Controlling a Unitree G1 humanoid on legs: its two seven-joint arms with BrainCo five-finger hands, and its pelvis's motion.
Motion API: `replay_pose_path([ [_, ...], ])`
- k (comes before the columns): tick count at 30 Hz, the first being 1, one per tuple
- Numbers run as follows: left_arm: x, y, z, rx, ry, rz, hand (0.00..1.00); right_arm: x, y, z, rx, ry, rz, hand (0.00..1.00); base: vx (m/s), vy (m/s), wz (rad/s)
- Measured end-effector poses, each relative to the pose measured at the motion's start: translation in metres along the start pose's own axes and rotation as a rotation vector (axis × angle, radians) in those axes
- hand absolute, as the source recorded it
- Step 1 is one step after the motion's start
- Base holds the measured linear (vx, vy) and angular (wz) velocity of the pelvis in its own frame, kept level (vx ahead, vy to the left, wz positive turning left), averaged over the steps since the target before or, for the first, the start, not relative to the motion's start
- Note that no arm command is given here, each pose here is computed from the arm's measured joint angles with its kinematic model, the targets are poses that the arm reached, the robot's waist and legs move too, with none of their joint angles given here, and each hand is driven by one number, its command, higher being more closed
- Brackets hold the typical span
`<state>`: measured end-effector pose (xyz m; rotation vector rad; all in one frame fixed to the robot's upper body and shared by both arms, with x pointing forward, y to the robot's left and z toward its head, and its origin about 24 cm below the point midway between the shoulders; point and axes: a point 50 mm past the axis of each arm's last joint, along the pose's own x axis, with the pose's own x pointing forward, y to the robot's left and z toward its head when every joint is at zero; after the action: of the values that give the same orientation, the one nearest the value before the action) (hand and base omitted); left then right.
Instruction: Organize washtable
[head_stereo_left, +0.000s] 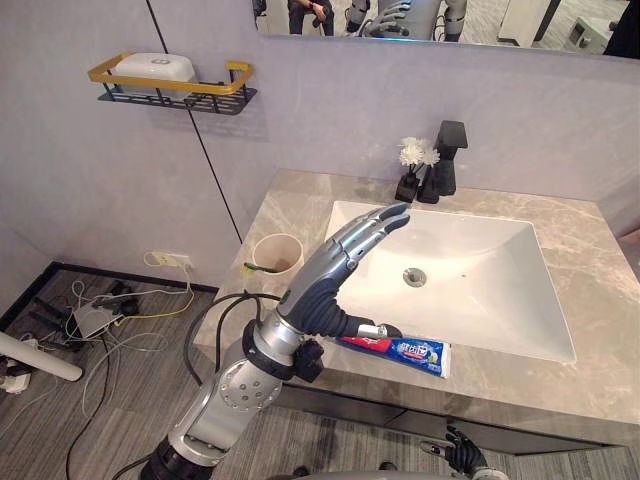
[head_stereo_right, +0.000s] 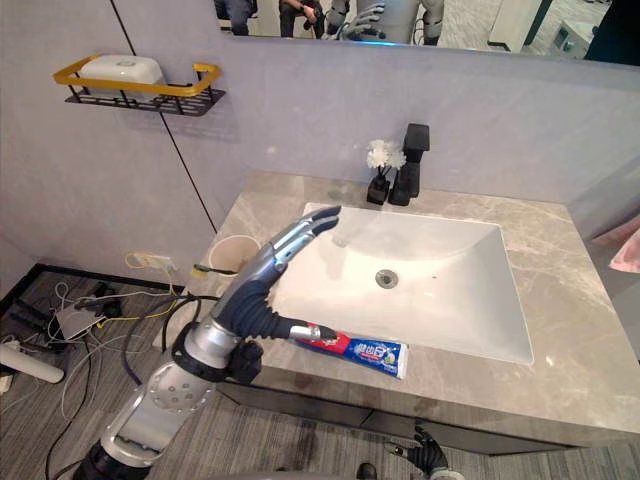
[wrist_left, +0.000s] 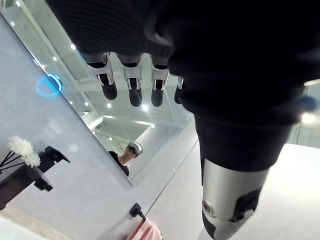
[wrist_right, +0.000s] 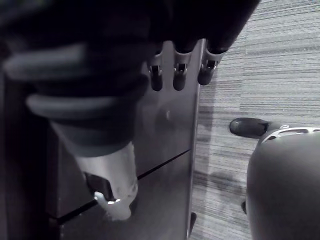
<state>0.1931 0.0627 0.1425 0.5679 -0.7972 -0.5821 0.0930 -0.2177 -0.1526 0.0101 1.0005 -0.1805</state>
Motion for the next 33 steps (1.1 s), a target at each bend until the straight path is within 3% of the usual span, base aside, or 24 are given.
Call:
replay_pose_path([
  [17,-0.021,-0.057,-0.058,0.067,0.254,-0.312,0.0,0.004,0.0,0.017,-0.018,-0.052,0.005,0.0,0.0,0.0,0.01],
  [33,-0.028,-0.06,-0.072,0.142,0.312,-0.356,0.0,0.005,-0.001,0.022,-0.022,-0.068,0.003,0.0,0.0,0.0,0.0],
])
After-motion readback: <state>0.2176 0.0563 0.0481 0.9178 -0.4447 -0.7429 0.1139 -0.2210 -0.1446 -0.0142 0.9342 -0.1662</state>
